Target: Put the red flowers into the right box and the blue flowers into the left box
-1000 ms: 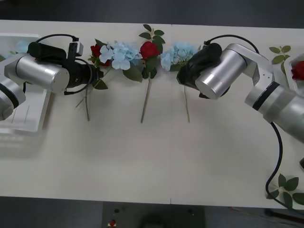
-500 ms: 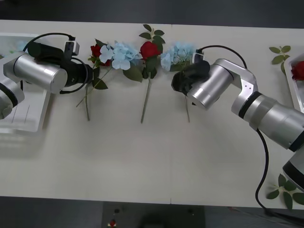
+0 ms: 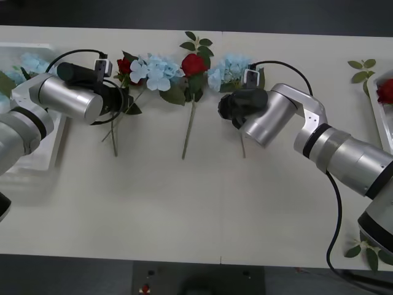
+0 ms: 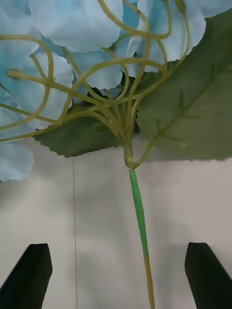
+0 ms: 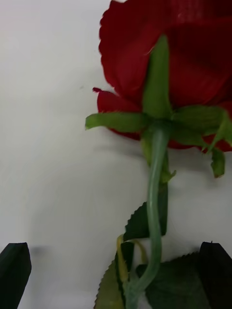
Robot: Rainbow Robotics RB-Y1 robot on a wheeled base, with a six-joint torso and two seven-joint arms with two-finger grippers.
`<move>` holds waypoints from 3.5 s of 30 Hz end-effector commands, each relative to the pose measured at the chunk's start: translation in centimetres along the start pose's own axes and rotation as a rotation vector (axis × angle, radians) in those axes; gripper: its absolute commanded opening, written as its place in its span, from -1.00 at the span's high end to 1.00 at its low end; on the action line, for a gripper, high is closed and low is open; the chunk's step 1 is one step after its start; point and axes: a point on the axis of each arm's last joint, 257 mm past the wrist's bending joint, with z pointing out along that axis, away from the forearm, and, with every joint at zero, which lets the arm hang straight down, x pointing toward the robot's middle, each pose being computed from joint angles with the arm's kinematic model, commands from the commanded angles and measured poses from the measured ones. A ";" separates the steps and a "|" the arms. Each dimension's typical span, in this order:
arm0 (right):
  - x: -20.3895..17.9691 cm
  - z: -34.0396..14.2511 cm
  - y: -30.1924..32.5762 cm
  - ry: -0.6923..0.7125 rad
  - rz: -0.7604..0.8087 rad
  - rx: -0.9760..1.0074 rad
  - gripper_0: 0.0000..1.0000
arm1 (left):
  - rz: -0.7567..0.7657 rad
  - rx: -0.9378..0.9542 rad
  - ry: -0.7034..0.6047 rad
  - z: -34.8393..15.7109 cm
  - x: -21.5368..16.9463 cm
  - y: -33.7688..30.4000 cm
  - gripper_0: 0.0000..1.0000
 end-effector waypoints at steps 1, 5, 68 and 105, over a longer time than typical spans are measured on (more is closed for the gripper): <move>-0.9 0.2 1.6 -0.036 -0.090 -0.034 -0.61 | 0.045 0.018 -0.077 -1.2 -4.9 -1.0 -0.91; -0.4 0.6 1.1 -0.030 -0.092 -0.031 -0.56 | 0.052 0.020 -0.079 -1.2 -4.9 -1.2 1.00; -6.9 -9.0 -24.3 0.260 -0.318 0.511 1.00 | 0.170 0.430 0.086 -24.9 -11.0 3.1 1.00; -11.8 -16.2 -15.3 0.295 -0.147 0.231 -0.90 | 0.333 1.169 -0.543 -31.4 -9.7 -12.7 1.00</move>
